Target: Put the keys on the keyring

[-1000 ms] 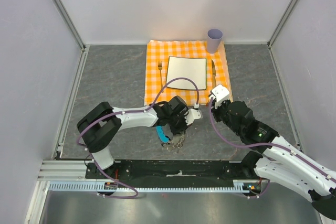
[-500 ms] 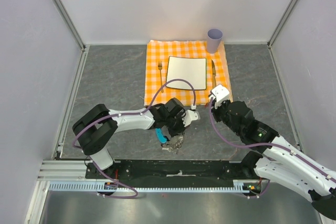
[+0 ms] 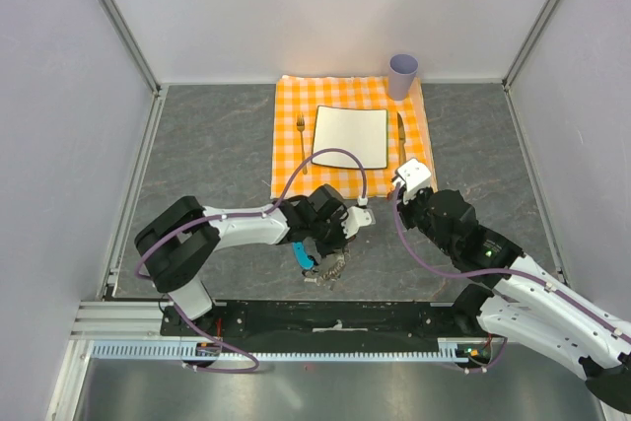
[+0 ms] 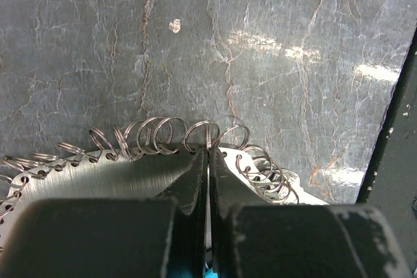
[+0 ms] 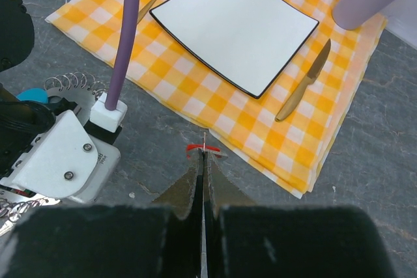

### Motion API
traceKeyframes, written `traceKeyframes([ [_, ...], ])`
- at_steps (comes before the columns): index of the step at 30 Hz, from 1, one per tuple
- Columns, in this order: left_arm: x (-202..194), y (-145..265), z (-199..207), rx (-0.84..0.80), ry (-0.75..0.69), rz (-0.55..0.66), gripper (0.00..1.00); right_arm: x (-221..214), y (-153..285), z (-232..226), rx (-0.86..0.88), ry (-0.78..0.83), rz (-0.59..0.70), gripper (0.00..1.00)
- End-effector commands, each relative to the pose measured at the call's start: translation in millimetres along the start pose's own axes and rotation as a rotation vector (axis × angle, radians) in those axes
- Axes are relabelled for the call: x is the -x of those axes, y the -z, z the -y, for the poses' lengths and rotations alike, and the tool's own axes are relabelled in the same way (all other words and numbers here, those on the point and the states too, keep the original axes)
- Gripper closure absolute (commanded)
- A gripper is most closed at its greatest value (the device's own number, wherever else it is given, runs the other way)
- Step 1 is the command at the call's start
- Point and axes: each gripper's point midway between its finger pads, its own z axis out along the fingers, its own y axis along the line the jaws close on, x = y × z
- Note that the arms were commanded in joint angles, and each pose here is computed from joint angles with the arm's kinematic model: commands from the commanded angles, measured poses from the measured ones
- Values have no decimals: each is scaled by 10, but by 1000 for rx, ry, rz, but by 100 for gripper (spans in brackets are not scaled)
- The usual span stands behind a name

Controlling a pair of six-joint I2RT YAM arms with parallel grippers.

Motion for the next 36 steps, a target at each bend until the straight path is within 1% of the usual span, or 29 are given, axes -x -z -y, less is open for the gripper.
traceKeyframes([
  [1, 183, 70, 78, -23, -19, 85, 98, 75, -2, -32, 16, -20, 37, 100],
  [7, 322, 254, 83, 7, -90, 182, 98, 122, 24, -76, 48, -9, 56, 100],
  [12, 563, 523, 79, 51, -179, 321, 98, 193, 79, -123, 88, 6, 87, 100],
  [13, 543, 543, 100, 50, -191, 334, 98, 193, 93, -141, 102, 13, 88, 100],
  [15, 668, 682, 104, 72, -248, 396, 98, 233, 123, -246, 172, 37, 102, 100],
  [17, 706, 751, 116, 85, -287, 431, 98, 231, 146, -332, 231, 76, 94, 100],
  [18, 701, 809, 140, 95, -321, 454, 98, 218, 158, -444, 297, 93, 86, 100],
  [20, 754, 873, 132, 120, -364, 500, 98, 138, 156, -543, 360, 129, 39, 100],
  [23, 747, 942, 118, 155, -408, 524, 98, 22, 172, -719, 471, 166, -16, 100],
  [25, 746, 974, 82, 186, -421, 533, 98, 2, 195, -833, 543, 177, -21, 100],
  [32, 805, 1098, 81, 228, -456, 591, 98, -118, 150, -1089, 692, 203, -66, 100],
  [36, 822, 1108, 92, 225, -462, 599, 98, -131, 120, -1140, 716, 211, -73, 100],
])
